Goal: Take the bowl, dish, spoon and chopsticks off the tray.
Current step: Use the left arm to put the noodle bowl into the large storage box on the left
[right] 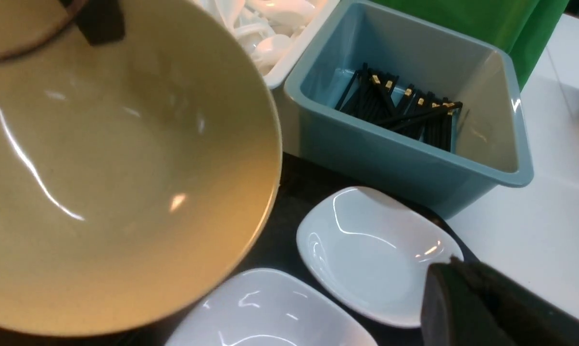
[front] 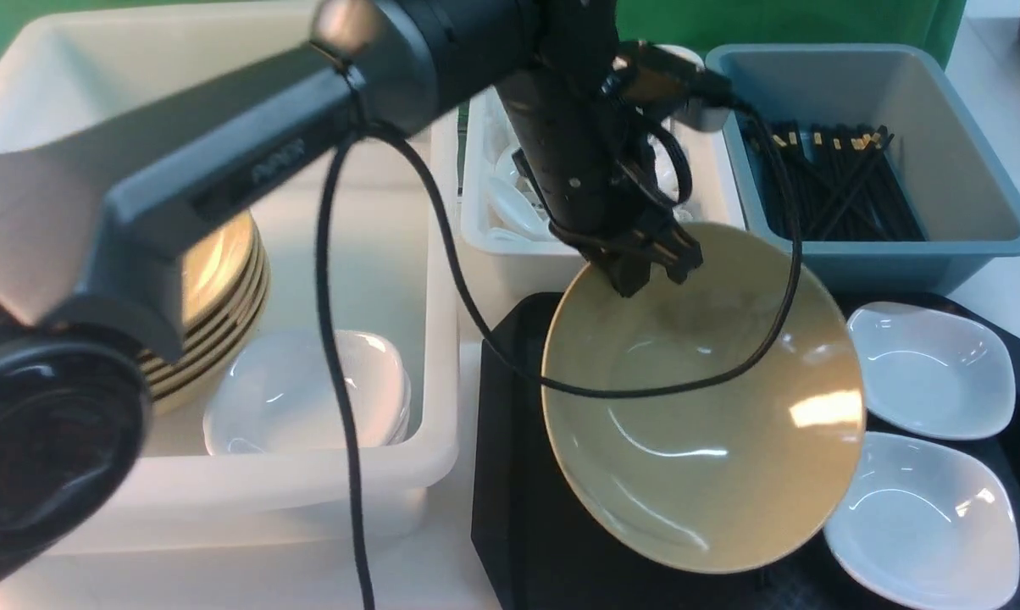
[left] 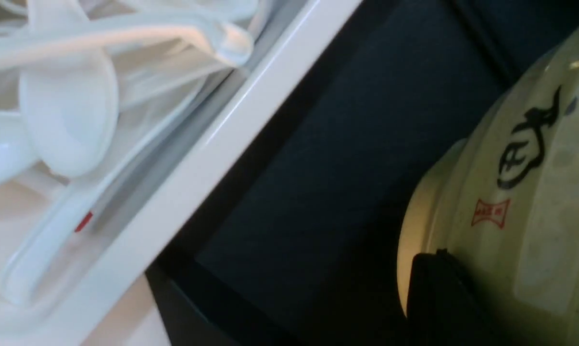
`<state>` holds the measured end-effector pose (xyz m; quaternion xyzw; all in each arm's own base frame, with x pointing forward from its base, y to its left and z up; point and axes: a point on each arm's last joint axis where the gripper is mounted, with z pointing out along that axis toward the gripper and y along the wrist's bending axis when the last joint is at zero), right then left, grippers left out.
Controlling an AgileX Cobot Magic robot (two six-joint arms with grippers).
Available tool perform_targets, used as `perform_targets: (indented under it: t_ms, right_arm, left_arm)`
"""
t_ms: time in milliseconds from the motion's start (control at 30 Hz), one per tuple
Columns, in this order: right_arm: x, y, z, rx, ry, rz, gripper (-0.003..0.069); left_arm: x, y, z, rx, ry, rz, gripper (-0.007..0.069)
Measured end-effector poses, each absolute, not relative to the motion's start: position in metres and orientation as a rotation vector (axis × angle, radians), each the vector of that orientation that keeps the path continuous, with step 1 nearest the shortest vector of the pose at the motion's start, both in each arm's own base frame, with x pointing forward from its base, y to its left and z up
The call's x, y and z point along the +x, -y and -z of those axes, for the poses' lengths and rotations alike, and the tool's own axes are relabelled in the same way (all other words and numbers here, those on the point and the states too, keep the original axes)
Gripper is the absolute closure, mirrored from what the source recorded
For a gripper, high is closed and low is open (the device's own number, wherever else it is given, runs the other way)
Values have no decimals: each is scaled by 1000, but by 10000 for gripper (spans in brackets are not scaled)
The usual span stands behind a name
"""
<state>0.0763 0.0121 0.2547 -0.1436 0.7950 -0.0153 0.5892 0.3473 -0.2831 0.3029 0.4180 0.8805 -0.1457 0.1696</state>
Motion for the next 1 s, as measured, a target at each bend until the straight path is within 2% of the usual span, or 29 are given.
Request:
perform_targets:
  t_ms: [33,100,167,233,367,433,467,500,567,700,833,900,933,1000]
  right_arm:
    - [76,-12,-255,-328,-1852,31,613]
    - [76,-12,-255,-325,-1853,28,612]
    - [76,-12,-255,-323,-1853,26,609]
    - [76,-12,-255,-321,-1853,25,606]
    - [76,-12,-255,-321,-1853,25,600]
    - [76,-12,-255,-321,-1853,24,599]
    - [76,-12,-255,-321,-1853,24,598]
    - [76,-12,-255,-321,-1853,24,597]
    - [76,-12,-255,-320,-1853,23,596]
    - [76,-12,-255,-320,-1853,23,591]
    - [76,-12,-255,-320,-1853,23,585]
    - [76,-12,-255,-320,-1853,23,581]
    - [76,-12,-255,-320,-1853,23,581]
    - [76,-12,-255,-318,-1847,24,580]
  left_arm:
    - [346,277,-315,1164,-2482,485,623]
    - [347,270,-327,1132,-2461,547,623]
    - [349,247,-353,1062,-2400,632,623]
    - [351,222,-375,995,-2357,657,623]
    - [344,129,-435,757,-2284,575,623]
    - [340,91,-447,641,-2282,521,623]
    - [335,58,-454,533,-2284,467,623]
    - [334,54,-455,516,-2284,459,623]
    - [324,3,-456,323,-2300,375,623]
    - [313,-61,-424,10,-2361,297,623]
    - [307,-97,-391,-184,-2394,242,623]
    - [305,-107,-369,-241,-2428,214,614]
    - [305,-107,-367,-242,-2434,214,613]
    - [304,-109,-354,-251,-2453,189,569]
